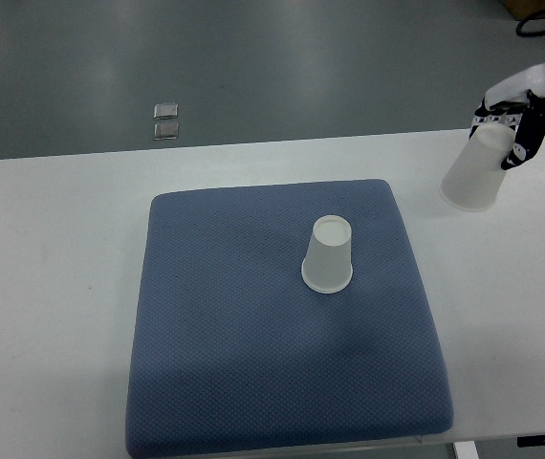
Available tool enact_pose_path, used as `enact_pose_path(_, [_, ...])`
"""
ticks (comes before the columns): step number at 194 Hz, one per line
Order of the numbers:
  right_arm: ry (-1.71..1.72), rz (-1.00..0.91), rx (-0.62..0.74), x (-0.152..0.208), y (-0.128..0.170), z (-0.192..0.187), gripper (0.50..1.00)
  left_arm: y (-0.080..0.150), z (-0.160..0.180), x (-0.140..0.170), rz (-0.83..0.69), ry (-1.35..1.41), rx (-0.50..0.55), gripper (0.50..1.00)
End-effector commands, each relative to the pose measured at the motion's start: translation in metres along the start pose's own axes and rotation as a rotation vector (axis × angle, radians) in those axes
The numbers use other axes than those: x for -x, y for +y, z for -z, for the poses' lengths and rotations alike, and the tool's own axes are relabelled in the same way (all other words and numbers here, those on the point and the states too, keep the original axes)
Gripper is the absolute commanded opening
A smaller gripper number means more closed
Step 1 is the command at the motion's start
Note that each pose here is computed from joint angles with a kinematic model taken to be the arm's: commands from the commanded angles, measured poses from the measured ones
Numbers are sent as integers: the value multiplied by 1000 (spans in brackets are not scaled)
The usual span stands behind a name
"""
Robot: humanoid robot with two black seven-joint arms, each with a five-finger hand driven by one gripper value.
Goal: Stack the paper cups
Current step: 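Lift the held cup and carry it over the cup on the pad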
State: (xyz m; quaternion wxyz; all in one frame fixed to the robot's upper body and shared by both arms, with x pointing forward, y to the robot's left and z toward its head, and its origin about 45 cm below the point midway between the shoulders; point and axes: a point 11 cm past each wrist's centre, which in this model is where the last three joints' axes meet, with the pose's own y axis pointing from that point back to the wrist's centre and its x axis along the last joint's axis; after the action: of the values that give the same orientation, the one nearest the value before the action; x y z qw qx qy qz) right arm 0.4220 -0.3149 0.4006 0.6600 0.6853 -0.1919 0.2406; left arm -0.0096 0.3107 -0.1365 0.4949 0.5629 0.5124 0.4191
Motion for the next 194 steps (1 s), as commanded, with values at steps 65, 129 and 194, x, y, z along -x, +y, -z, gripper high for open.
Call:
enact_pose_path(65, [112,-38,-43,-29,56,41,625,0,-1,1,3,-1,2,1000])
enact_pose_path(129, [208,-39,-166,-40,68,146,629,0,-1,-1,-3,0,1,1000])
enact_pose_path(194, [292,-4,-198,-18,40,209,633,0,1,-2,-6,2,-2,1000])
